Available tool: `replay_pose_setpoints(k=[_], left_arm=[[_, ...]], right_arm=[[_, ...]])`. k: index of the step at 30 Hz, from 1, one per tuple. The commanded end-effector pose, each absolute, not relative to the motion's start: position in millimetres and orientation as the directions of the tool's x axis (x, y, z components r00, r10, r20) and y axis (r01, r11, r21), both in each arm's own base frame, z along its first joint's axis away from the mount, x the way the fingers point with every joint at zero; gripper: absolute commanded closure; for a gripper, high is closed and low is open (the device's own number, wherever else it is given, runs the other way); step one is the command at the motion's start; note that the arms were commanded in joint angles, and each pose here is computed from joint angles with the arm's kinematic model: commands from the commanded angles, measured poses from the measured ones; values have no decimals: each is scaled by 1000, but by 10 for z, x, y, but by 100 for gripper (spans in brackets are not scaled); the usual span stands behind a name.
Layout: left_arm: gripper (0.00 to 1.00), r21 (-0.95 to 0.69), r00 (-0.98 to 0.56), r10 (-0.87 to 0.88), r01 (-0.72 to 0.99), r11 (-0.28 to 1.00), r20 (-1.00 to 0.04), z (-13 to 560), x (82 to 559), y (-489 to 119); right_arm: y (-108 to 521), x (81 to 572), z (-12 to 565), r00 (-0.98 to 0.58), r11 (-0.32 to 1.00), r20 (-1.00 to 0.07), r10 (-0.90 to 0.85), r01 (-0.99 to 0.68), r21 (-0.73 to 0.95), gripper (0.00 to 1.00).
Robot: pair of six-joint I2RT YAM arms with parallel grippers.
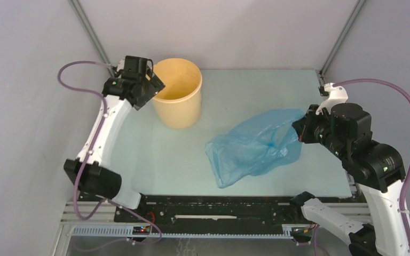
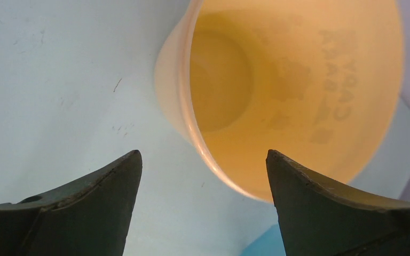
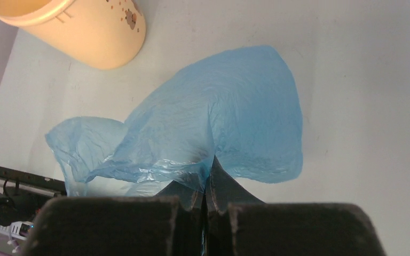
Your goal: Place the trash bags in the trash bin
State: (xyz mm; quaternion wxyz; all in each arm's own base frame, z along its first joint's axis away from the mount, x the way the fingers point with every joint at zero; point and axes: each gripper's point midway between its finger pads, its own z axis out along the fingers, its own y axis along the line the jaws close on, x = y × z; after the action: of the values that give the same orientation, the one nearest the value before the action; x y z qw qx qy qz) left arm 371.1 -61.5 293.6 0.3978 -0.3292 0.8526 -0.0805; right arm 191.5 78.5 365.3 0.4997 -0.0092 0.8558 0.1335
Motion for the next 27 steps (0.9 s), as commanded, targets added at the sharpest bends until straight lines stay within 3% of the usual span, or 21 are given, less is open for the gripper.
replay_pose_setpoints(k=[1, 4, 11, 20, 27], left_arm=[[9, -410, -453, -659, -534, 740, -600, 2853, 3912, -620], [16, -389, -471, -662, -554, 736, -583, 2687, 4029, -627], [53, -386, -515, -664, -550, 741, -541, 2471, 4137, -709], [96, -359, -590, -614, -500, 788, -525, 2395, 3752, -793], [100, -400, -676, -563, -403, 823, -476, 2488, 3331, -1137]], right_arm=[[726, 1942, 3784, -470, 969, -876, 112, -142, 200, 100], [711, 1926, 3841, -460, 968, -879, 126, -137, 211, 100], [700, 1884, 3905, -444, 964, -885, 143, -141, 227, 100], [714, 1868, 3943, -431, 957, -888, 164, -147, 248, 100], [749, 1866, 3951, -429, 952, -888, 163, -167, 256, 100]])
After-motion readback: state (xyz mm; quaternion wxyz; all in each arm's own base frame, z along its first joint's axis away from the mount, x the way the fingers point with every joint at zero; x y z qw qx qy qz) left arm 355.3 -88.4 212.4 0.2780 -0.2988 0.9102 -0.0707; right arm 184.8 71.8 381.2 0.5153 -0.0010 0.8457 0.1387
